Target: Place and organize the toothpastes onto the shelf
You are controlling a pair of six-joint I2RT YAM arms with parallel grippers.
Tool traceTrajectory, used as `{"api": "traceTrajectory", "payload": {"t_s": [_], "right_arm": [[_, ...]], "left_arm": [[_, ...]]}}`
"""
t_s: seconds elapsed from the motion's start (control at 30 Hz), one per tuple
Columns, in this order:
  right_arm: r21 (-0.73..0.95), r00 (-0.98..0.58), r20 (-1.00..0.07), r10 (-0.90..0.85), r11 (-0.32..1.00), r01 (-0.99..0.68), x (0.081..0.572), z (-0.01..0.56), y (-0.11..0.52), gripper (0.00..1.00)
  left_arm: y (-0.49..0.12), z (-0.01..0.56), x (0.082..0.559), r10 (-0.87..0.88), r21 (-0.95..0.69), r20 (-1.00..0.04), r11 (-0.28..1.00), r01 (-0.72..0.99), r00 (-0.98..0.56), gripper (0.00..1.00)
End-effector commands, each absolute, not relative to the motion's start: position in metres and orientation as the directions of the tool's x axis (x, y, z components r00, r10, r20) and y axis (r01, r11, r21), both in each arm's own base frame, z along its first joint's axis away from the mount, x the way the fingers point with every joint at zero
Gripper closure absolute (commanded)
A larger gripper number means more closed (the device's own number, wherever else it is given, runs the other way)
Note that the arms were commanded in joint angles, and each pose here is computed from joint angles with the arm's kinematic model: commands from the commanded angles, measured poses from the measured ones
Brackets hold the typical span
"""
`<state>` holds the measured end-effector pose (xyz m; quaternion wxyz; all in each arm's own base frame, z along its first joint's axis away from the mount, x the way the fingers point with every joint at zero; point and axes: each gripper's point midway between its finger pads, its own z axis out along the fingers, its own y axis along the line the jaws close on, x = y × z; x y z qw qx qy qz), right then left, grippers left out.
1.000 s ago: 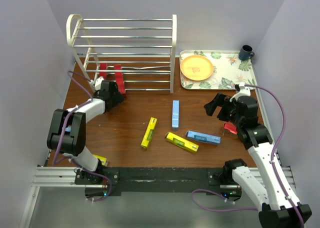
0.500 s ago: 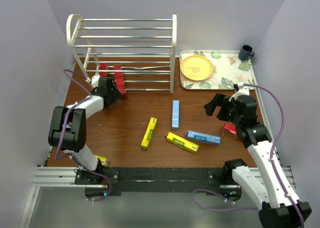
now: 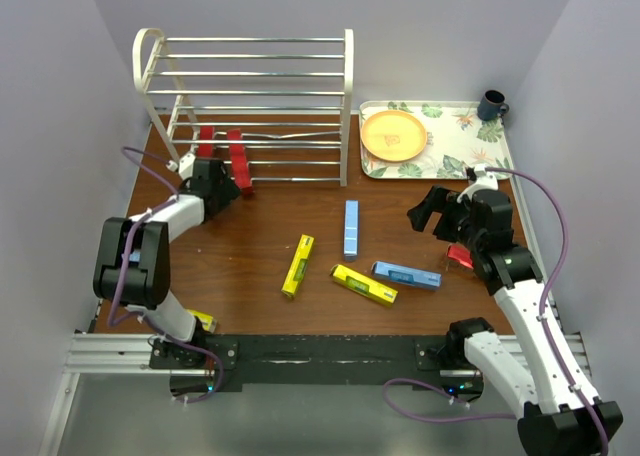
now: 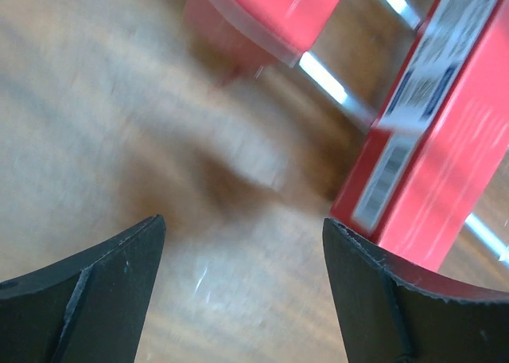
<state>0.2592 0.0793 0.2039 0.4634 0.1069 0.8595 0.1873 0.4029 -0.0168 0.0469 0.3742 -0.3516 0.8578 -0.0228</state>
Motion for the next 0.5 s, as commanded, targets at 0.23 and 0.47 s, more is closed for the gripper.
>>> {"api": "traceTrajectory", "payload": {"t_s": [0.23, 0.47], "right_arm": [[0.422, -0.506, -0.785, 0.358, 0.906, -0.015, 0.271, 0.217, 0.081, 0.01], [0.423, -0.508, -0.785, 0.353, 0.906, -0.025, 0.273, 0.218, 0.083, 0.02]], "left_arm": [[-0.033, 0.050, 0.384, -0.692, -0.413, -0.557, 0.710, -0.570, -0.459, 0.14], [-0.050, 0.053, 0.407, -0.740, -0.494, -0.515, 0.669, -0.556, -0.432, 0.14]]}}
